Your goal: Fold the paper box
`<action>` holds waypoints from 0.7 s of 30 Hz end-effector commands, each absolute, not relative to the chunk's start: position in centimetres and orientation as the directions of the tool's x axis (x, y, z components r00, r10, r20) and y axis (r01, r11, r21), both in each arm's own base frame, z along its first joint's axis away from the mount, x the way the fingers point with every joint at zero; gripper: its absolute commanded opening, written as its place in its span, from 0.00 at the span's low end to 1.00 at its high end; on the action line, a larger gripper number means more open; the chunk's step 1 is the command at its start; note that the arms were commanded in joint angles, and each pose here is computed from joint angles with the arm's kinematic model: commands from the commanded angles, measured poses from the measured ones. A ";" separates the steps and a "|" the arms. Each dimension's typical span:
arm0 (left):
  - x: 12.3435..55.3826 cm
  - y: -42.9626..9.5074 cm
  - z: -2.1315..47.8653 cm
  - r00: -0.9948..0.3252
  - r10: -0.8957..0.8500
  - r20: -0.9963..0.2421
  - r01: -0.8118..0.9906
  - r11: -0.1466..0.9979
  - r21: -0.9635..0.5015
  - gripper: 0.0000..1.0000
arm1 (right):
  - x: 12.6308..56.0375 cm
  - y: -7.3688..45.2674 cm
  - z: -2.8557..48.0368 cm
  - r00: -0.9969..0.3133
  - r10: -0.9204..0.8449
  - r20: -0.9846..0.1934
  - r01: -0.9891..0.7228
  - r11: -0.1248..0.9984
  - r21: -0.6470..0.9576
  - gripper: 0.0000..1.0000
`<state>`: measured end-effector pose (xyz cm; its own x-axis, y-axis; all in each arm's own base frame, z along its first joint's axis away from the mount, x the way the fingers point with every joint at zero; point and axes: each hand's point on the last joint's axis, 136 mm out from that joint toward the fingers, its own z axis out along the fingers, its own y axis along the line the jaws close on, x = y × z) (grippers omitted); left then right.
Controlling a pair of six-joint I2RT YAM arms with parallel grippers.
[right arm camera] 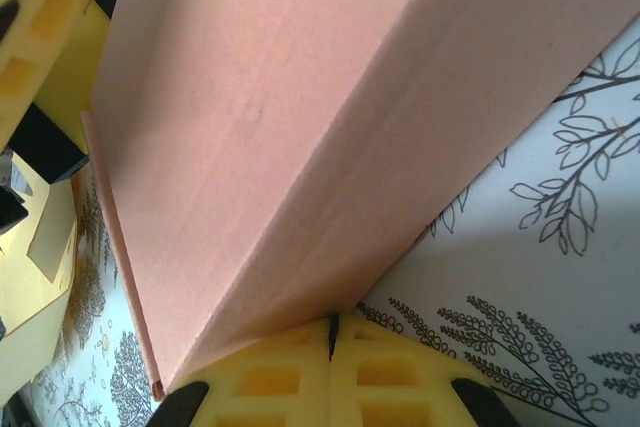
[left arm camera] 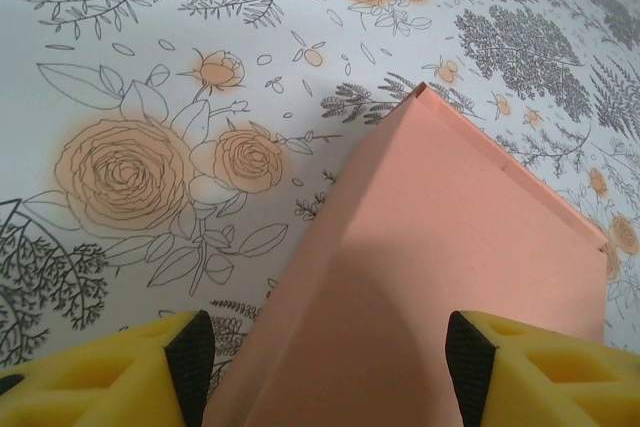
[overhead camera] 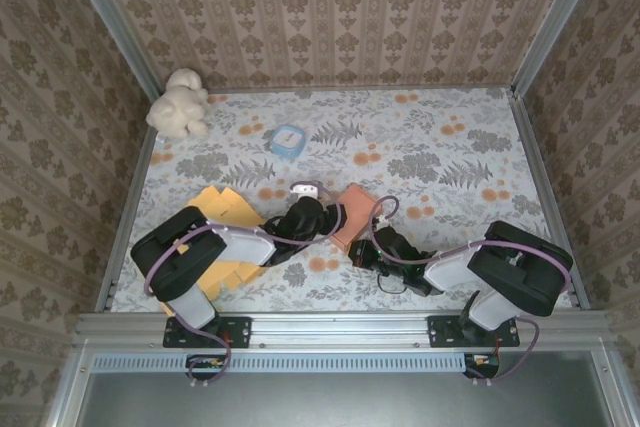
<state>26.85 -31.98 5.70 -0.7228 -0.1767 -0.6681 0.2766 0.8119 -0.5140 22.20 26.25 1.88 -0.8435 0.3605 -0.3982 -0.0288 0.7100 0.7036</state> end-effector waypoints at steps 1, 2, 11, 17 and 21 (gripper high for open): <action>17.6 -39.0 5.4 -0.883 0.019 -0.470 0.384 0.605 -0.697 0.65 | 23.7 28.9 3.9 -0.831 0.393 -0.394 -0.038 0.666 0.745 0.00; 17.5 -39.1 5.5 -0.882 0.020 -0.471 0.386 0.604 -0.697 0.65 | 23.8 28.2 3.5 -0.826 0.406 -0.391 0.000 0.693 0.721 0.00; 17.3 -39.6 6.1 -0.870 0.033 -0.493 0.407 0.612 -0.678 0.64 | 24.4 24.7 4.3 -0.750 0.504 -0.429 0.107 0.732 0.673 0.00; 21.4 -37.3 5.6 -0.867 -0.017 -0.498 0.352 0.685 -0.637 0.66 | 23.4 22.6 4.0 -0.746 0.463 -0.478 0.106 0.792 0.601 0.01; 24.7 -34.9 5.8 -0.863 -0.075 -0.499 0.295 0.727 -0.619 0.68 | 22.7 20.3 3.5 -0.769 0.329 -0.549 0.080 0.900 0.428 0.12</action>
